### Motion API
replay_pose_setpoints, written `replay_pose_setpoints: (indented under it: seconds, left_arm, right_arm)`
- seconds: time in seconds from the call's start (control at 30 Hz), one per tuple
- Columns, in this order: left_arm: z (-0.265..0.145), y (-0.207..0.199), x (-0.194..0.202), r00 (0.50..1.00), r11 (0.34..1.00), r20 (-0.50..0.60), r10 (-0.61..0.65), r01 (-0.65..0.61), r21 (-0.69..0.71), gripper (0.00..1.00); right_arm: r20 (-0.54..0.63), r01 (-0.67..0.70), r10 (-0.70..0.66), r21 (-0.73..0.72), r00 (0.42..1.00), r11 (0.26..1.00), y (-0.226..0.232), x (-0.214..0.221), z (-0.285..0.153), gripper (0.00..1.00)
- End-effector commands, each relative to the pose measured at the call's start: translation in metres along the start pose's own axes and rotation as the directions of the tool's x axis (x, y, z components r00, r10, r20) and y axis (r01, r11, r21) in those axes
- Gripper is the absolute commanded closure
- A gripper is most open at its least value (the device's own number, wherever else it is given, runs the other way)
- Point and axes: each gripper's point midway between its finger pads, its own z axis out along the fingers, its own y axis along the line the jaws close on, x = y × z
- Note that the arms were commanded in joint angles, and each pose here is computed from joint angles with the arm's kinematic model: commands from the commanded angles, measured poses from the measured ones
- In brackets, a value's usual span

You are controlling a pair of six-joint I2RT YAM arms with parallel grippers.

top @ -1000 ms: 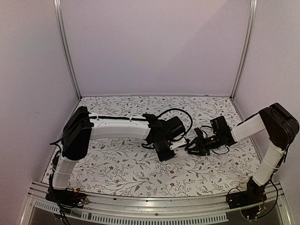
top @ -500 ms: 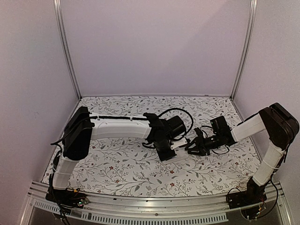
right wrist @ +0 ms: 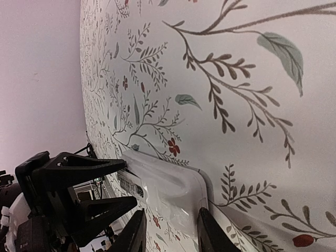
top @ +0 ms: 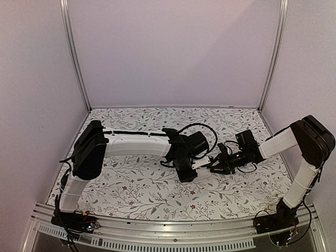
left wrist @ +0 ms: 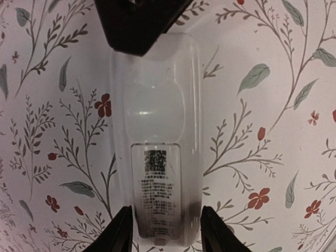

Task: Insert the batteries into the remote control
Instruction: Place the battery cover on the remote control without the battery cover, then press the battery cover on the remote control.

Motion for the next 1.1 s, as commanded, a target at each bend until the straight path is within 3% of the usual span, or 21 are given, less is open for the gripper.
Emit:
replay_pose_setpoints:
  seconds: [0.0, 0.2, 0.33, 0.57, 1.07]
  left_arm:
    - [-0.004, -0.004, -0.004, 1.0, 1.0, 0.016, 0.008, -0.008, 0.01, 0.52]
    - [-0.017, 0.006, -0.013, 0.998, 0.999, 0.056, 0.006, -0.003, -0.039, 0.39]
    - [-0.029, 0.014, -0.023, 0.995, 0.998, 0.102, -0.003, 0.009, -0.062, 0.37]
    - [-0.059, 0.028, -0.03, 0.982, 0.997, 0.184, -0.052, 0.063, -0.051, 0.38]
    - [-0.028, 0.039, 0.001, 0.992, 0.995, 0.093, -0.086, 0.09, -0.04, 0.45]
  right_arm:
    - [-0.005, 0.022, -0.022, -0.019, 1.0, 1.0, 0.008, 0.003, 0.0, 0.67]
    - [-0.004, 0.025, -0.025, -0.019, 1.0, 1.0, 0.008, 0.003, -0.001, 0.66]
    - [-0.004, 0.024, -0.024, -0.017, 1.0, 1.0, 0.008, 0.003, 0.0, 0.66]
    - [-0.001, 0.024, -0.024, -0.015, 1.0, 1.0, 0.008, 0.003, -0.001, 0.64]
    - [-0.003, 0.024, -0.024, -0.016, 1.0, 1.0, 0.008, 0.002, -0.001, 0.64]
